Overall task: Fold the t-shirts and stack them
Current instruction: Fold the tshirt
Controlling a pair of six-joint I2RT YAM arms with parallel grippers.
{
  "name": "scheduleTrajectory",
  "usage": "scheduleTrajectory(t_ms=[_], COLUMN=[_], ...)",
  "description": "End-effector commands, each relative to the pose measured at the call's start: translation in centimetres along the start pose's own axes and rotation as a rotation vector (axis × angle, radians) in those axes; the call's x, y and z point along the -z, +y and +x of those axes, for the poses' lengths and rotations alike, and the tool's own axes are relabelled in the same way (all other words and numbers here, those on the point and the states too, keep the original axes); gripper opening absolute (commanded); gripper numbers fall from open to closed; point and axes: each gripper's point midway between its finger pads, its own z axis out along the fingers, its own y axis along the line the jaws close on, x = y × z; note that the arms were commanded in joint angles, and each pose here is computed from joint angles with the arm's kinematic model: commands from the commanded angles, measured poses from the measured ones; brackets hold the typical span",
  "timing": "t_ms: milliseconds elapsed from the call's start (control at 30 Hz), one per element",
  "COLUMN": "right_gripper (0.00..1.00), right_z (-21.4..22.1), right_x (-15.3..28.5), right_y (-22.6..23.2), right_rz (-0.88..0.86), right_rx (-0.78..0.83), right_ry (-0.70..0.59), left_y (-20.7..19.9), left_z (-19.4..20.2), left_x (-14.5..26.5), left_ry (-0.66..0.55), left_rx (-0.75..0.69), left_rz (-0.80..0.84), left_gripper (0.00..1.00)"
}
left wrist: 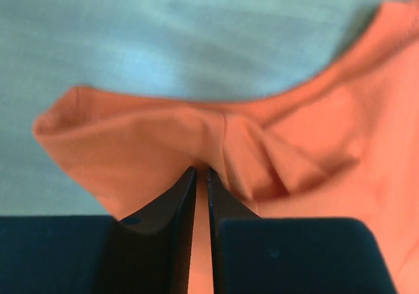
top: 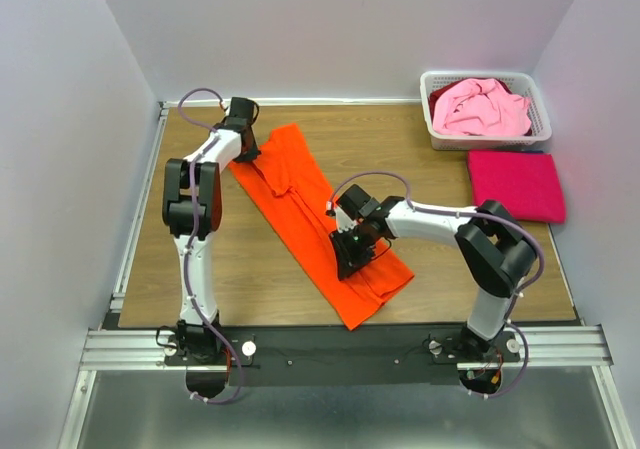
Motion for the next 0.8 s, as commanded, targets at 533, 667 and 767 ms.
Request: scheduleTrajectory(t_ms=[533, 667, 767], right_gripper=[0.38, 0.41, 0.41], right_z=[-9.9, -11.0, -10.8], right_x=[-3.3, -0.9, 0.3], right_y=[2.6, 2.1, 1.4], right_rz=[-0.003, 0.098, 0.174], right_rx=[-0.118, -0.058, -0.028], right_ry=[-0.199, -0.291, -0.318], left_y=[-8.2, -8.3, -7.7], left_z=[-10.9, -15.3, -18.1], left_x=[-1.6, 3.4, 8.6], left_ry=[-0.29, -0.416, -0.513], left_rx=[-0.136, -0.117, -0.086], left_rz=[0.086, 0.098, 0.108], left_gripper=[0.31, 0.4, 0.44])
